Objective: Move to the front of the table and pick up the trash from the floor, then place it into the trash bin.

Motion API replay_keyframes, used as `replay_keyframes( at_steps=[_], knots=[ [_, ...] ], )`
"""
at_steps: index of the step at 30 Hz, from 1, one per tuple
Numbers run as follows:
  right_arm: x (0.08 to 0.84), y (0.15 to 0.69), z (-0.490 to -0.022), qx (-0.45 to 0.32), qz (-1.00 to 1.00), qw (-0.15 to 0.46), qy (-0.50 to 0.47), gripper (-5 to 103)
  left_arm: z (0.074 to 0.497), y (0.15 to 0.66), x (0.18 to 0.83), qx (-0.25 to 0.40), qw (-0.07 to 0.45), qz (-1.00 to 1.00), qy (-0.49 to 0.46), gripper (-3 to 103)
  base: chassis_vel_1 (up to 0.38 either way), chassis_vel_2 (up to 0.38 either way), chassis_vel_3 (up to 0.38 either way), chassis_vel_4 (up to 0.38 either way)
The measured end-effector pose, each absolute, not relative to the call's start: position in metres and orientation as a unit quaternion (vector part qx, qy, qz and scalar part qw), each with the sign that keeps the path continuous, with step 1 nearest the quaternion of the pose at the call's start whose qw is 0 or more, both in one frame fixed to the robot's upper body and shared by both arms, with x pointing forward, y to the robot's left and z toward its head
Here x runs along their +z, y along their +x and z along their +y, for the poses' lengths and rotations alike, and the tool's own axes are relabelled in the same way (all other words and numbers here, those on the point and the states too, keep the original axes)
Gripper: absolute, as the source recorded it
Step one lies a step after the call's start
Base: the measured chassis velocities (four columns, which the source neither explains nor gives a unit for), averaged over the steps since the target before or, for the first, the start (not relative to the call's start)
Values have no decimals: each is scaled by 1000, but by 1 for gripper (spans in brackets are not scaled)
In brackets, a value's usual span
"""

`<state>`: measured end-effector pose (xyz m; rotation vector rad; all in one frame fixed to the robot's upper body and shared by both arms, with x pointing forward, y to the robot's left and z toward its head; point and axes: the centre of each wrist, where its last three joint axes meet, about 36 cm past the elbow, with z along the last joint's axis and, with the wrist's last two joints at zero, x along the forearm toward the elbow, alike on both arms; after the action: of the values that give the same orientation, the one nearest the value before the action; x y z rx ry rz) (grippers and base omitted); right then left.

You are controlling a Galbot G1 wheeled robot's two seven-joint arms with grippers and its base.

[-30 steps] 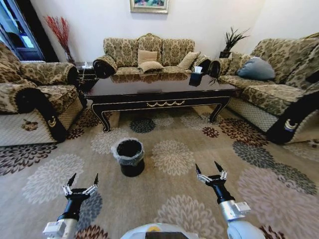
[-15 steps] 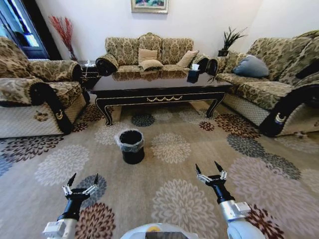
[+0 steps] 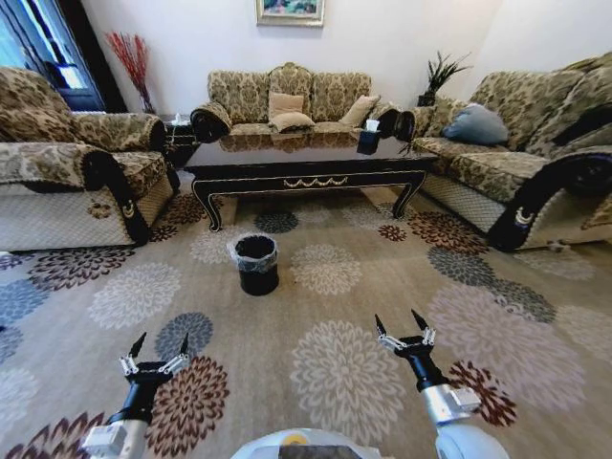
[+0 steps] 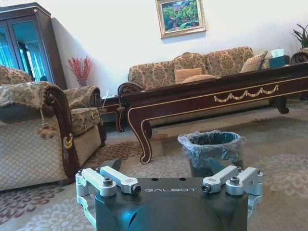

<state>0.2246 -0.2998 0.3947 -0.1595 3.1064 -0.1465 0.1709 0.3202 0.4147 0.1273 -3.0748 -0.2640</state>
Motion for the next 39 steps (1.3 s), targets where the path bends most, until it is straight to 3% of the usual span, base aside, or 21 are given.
replay_keyframes(
  at_steps=[39],
  knots=[
    [395,225,-300,-47,997,14,-51,100,320,171,415,-85,26,-995,41,100,163,-159,-165,163]
  ],
)
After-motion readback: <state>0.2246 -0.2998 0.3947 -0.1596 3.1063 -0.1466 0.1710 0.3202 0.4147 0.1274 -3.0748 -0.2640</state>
